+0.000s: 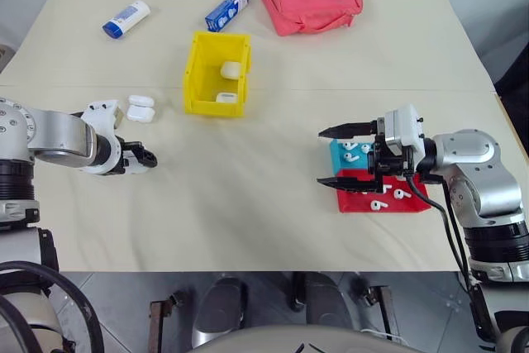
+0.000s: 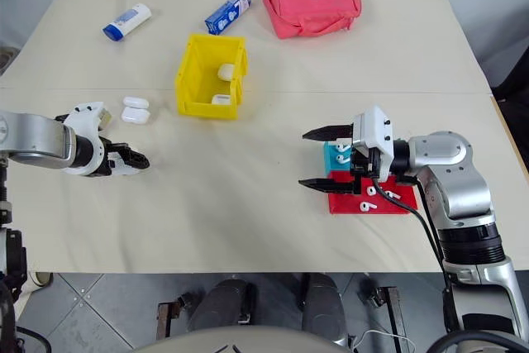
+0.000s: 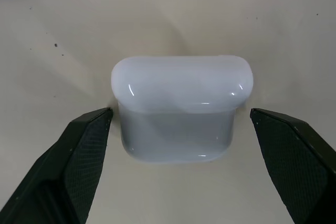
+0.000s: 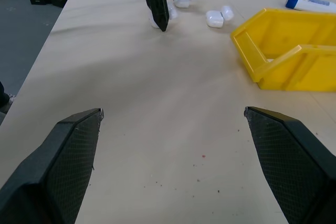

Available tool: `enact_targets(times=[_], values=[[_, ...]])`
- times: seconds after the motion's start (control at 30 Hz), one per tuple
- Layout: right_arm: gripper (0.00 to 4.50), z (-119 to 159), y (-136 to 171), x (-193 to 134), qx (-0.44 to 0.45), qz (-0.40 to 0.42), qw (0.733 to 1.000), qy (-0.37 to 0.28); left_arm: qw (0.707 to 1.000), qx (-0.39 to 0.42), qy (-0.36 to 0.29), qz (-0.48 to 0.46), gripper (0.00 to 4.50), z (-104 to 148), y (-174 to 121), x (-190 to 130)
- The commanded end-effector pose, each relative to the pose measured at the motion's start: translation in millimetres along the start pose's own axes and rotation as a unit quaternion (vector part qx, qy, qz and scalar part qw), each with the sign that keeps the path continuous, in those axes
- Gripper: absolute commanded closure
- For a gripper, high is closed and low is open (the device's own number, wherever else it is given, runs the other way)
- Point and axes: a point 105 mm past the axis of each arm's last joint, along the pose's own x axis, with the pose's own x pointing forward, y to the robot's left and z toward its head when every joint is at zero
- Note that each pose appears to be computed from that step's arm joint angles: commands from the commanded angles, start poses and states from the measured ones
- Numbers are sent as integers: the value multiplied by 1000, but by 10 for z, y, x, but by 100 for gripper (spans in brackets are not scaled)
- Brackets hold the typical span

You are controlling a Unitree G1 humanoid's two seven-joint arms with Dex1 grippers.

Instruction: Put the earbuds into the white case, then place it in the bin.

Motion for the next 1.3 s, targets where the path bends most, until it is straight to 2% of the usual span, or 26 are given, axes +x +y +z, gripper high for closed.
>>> enact_targets(times=[0.03, 0.13, 0.3, 0.33, 0.5, 0.57, 0.6, 0.7, 0.77, 0.8, 0.9, 0.93, 1.03, 1.07, 1.13, 1.2, 1.3], values=[[0, 136, -10, -58, -28, -8, 1000, -10, 1000, -1, 12, -4, 2, -43, 8, 10], [0, 131, -16, -66, -28, -11, 1000, -8, 1000, 4, 20, -7, 2, -90, 31, -11], [0, 125, -33, -80, -30, -15, 999, -5, 999, 7, 35, -1, 157, -169, 97, -35], [0, 125, -38, -83, -30, -16, 999, -5, 999, 9, 38, -1, 174, -188, 103, -44], [0, 123, -70, -111, -33, -22, 999, 1, 999, 34, 15, -12, 174, -154, 36, -110], [0, 132, -90, -131, -35, -28, 999, 4, 996, 82, -29, -37, 174, -43, -161, -208], [0, 141, -101, -142, -37, -32, 999, 6, 990, 116, -72, -46, 174, 53, -292, -273], [0, 162, -126, -183, -41, -48, 998, 15, 957, 205, -164, -124, 174, 191, -718, -426], [0, 173, -123, -219, -41, -61, 997, 24, 920, 279, -217, -171, 174, 238, -966, -492], [0, 175, -110, -244, -40, -68, 996, 31, 901, 289, -249, -205, 174, 297, -1096, -523], [0, 155, -66, -327, -33, -95, 993, 61, 823, 313, -338, -334, 174, 424, -1483, -693], [0, 140, -46, -354, -30, -104, 991, 73, 796, 331, -360, -357, 174, 443, -1564, -716], [0, 65, 40, -461, -16, -134, 983, 126, 690, 378, -430, -443, 174, 435, -1855, -827], [0, 47, 60, -483, -12, -140, 980, 139, 666, 386, -444, -459, 174, 424, -1904, -848], [0, -26, 182, -530, 16, -139, 973, 181, 590, 398, -475, -517, 174, 341, -2071, -932], [0, -77, 281, -578, 58, -146, 966, 206, 544, 410, -486, -547, 174, 269, -2184, -933], [0, -87, 391, -666, 117, -184, 950, 222, 493, 430, -483, -581, 174, 152, -2345, -850]])
